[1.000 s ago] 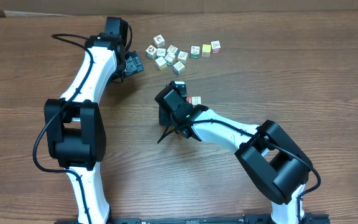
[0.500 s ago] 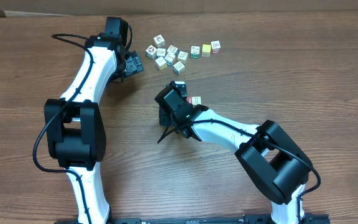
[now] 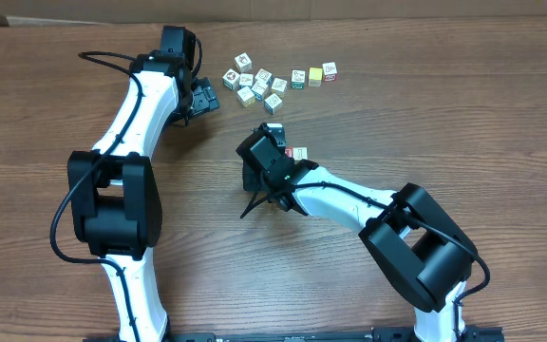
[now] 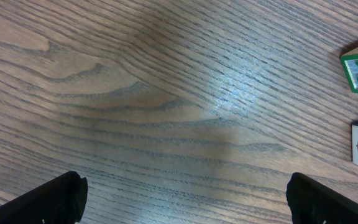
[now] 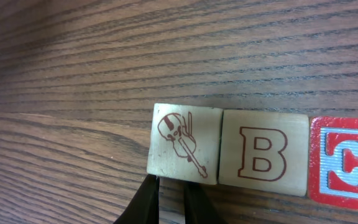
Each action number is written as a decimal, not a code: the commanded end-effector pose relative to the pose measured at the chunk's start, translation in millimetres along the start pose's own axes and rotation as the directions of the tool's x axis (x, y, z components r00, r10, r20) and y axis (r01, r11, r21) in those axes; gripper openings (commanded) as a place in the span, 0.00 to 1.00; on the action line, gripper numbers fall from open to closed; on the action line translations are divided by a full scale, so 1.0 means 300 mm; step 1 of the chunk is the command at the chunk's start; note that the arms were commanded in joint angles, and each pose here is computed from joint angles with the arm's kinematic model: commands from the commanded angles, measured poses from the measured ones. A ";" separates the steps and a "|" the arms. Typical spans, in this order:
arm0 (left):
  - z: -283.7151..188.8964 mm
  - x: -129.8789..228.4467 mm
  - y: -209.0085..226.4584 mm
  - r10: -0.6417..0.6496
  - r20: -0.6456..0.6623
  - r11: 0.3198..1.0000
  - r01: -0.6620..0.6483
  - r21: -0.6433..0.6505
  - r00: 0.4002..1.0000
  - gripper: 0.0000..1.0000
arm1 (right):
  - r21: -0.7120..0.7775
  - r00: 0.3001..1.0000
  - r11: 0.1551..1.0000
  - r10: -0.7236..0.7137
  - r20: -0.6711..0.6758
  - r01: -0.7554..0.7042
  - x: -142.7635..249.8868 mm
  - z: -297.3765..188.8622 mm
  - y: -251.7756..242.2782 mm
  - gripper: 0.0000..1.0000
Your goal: Form a horizontal line
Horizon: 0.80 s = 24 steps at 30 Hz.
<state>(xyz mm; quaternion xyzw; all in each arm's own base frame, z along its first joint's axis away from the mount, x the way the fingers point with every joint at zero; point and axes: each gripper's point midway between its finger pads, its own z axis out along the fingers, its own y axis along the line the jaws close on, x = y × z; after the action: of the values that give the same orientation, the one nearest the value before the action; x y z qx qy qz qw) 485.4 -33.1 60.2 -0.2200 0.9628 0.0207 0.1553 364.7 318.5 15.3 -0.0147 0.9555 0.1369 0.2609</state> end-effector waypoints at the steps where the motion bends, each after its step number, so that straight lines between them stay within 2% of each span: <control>1: -0.015 -0.006 -0.030 0.019 0.011 1.000 -0.019 0.016 1.000 1.00 | 0.011 1.000 1.000 0.009 0.018 -0.009 -0.012 -0.008 -0.017 0.11; 7: -0.015 -0.006 -0.030 0.019 0.011 1.000 -0.019 0.016 1.000 1.00 | -0.042 1.000 0.999 0.005 -0.019 -0.006 0.001 -0.018 0.019 0.14; 14: -0.014 -0.006 -0.030 0.019 0.010 1.000 -0.019 0.016 1.000 1.00 | -0.055 1.000 0.998 0.013 -0.025 -0.015 -0.045 -0.123 0.024 0.15; 24: -0.015 -0.006 -0.030 0.019 0.011 1.000 -0.019 0.016 1.000 1.00 | 0.083 0.991 0.991 0.112 -0.078 -0.105 -0.089 -0.190 -0.192 0.14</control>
<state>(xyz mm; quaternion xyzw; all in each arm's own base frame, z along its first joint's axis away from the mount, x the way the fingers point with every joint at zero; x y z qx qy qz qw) 485.4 -33.1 60.2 -0.2200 0.9628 0.0207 0.1553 354.2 260.4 48.0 0.0227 0.9723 0.1110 0.2045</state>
